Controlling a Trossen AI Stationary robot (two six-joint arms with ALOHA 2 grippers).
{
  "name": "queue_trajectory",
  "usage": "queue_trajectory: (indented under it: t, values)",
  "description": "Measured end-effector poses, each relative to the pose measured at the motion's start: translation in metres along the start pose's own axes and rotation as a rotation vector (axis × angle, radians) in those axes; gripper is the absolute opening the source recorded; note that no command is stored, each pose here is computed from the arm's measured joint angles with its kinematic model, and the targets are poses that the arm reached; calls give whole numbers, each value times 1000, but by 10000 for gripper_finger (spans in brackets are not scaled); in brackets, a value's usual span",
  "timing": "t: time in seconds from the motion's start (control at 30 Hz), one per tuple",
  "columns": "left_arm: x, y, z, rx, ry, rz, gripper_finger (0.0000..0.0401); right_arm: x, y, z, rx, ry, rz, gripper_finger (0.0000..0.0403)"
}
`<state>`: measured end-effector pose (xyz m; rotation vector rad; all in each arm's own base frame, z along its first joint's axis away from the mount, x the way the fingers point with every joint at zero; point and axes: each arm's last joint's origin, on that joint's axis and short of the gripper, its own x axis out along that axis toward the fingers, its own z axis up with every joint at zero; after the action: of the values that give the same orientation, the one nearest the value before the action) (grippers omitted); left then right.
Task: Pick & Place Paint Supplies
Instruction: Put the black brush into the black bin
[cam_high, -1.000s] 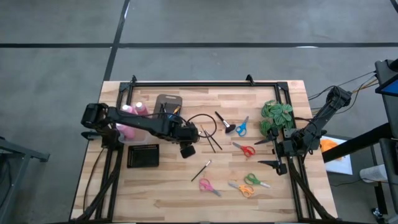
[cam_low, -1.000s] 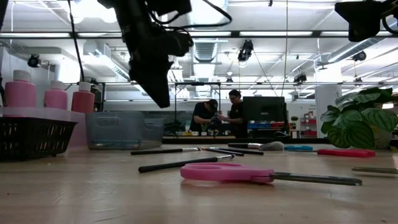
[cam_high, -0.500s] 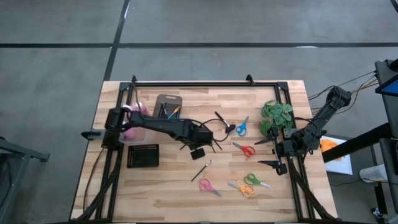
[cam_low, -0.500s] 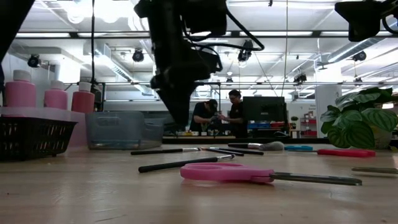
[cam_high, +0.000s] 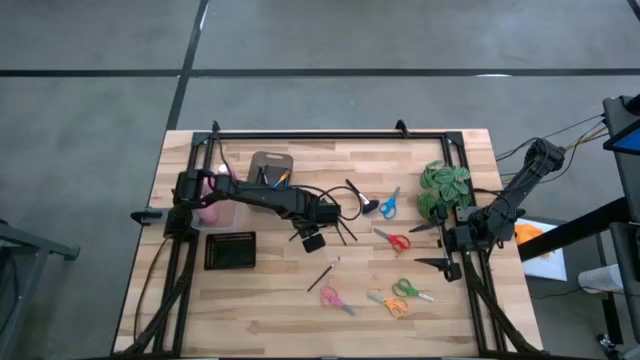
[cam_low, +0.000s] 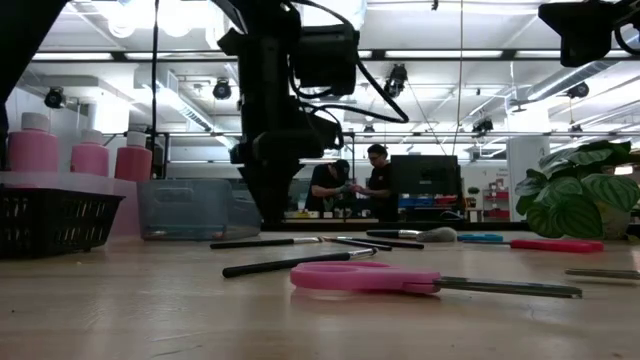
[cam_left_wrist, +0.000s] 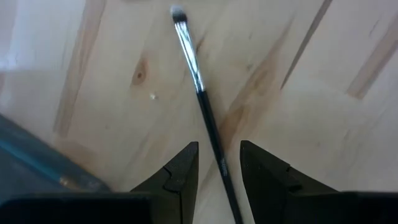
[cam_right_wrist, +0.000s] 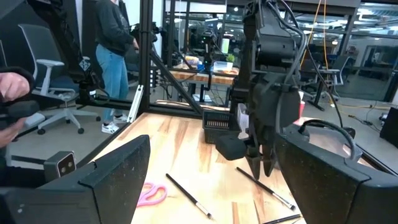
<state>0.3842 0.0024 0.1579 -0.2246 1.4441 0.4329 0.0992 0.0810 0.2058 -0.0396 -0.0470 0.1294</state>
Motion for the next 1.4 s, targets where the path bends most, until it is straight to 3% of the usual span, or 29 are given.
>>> queue_trajectory:
  t: [1.2,1.4]
  values:
    - [20,0,-9,3,-9,-52,118,0,0,0,-1,0,0,341]
    - [20,0,-8,9,-10,-56,94,0,0,0,0,0,0,341]
